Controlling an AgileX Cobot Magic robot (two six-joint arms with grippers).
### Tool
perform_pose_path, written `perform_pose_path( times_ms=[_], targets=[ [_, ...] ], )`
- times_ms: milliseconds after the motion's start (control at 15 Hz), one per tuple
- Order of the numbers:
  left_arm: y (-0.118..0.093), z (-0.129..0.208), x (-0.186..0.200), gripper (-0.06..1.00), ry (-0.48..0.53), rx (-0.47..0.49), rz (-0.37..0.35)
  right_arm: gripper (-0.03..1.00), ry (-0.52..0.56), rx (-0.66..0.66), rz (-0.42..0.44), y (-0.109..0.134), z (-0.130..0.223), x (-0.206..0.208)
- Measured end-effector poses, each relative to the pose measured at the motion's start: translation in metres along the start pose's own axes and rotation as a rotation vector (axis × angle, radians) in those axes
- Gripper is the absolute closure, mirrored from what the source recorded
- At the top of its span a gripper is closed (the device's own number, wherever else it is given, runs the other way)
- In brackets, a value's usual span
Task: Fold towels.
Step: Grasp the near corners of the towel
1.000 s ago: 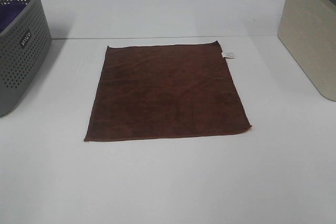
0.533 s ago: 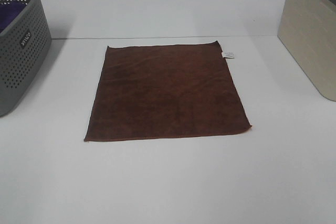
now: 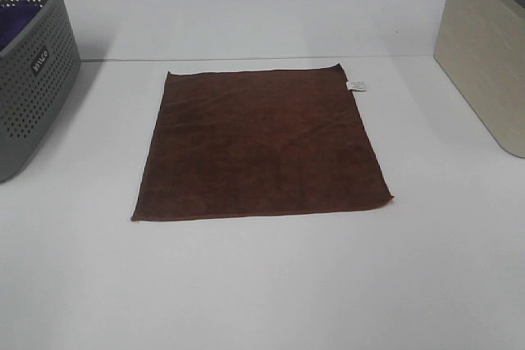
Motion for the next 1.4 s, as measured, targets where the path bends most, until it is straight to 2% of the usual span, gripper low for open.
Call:
perform_pose_path(
  times_ms=[1067,1133,1267,1400],
  targets=[
    [-0.001,-0.001,0.0,0.22,-0.004,0.004,0.007,0.14,0.005,-0.007,-0.008,0.001,0.0,-0.001],
    [-0.002,-0.009,0.003,0.22,-0.041,0.005,0.008,0.14,0.013,-0.03,-0.008,0.0,-0.004,-0.003],
    [-0.003,-0.042,0.008,0.22,-0.196,0.028,0.017,0.14,-0.027,-0.082,0.002,-0.005,-0.028,-0.01],
    [-0.001,-0.06,-0.005,0.22,-0.23,0.078,0.021,0.14,-0.022,-0.147,0.007,-0.012,-0.049,-0.03]
  ],
)
Point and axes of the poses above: a point on each arm's last joint axis where the gripper is mounted, x pointing back along that axis away from the gripper, y along the wrist's bending axis when the last joint is at zero, z = x × y, the point moved 10 cm from there along -x, pointing out along that axis toward the gripper
